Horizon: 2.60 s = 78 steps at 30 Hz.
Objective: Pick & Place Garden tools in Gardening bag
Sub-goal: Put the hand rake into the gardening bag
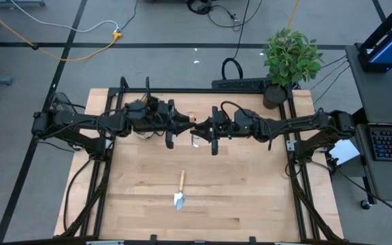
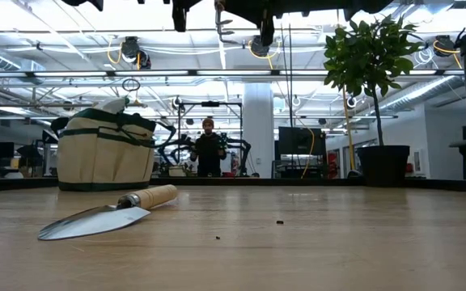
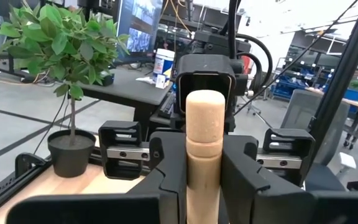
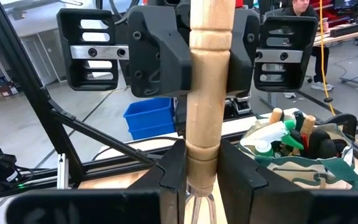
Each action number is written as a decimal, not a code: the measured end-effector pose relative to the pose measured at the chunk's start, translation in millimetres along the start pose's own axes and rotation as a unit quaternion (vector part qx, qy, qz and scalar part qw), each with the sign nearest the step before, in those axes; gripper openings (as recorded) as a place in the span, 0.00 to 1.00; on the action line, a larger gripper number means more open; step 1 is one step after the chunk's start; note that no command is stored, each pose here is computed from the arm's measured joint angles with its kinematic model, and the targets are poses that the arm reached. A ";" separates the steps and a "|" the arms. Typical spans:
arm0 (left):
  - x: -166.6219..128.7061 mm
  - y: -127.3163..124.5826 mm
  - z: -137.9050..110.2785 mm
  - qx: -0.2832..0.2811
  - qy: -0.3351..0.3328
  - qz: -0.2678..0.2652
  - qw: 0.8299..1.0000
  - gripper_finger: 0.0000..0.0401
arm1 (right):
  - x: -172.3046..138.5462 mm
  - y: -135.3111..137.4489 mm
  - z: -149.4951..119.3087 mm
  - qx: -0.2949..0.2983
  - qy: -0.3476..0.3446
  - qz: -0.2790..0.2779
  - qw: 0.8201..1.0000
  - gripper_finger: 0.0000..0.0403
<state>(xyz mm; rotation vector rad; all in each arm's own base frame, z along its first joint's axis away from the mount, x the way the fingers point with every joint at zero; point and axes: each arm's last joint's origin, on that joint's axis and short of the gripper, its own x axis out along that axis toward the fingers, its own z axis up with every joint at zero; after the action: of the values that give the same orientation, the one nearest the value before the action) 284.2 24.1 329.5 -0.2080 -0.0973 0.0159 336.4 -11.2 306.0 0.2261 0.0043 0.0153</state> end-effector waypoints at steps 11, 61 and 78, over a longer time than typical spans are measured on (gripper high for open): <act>-12.2 -1.7 11.3 0.032 -0.005 0.025 0.999 0.16 | 0.0 -0.7 -4.3 0.027 0.021 -0.004 0.999 0.39; -127.8 35.6 -28.1 0.027 0.154 0.594 0.790 0.16 | -1.6 -13.9 -10.8 0.031 0.056 -0.058 0.996 0.56; -124.6 51.9 -40.8 0.019 0.157 0.573 0.804 0.16 | -1.5 -13.8 -10.1 0.031 0.053 -0.056 0.997 0.56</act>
<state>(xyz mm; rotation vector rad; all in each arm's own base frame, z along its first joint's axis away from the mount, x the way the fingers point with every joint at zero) 163.8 63.3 267.2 -0.2011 0.3778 1.1992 335.0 -22.5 293.0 0.2868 0.1226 -0.0850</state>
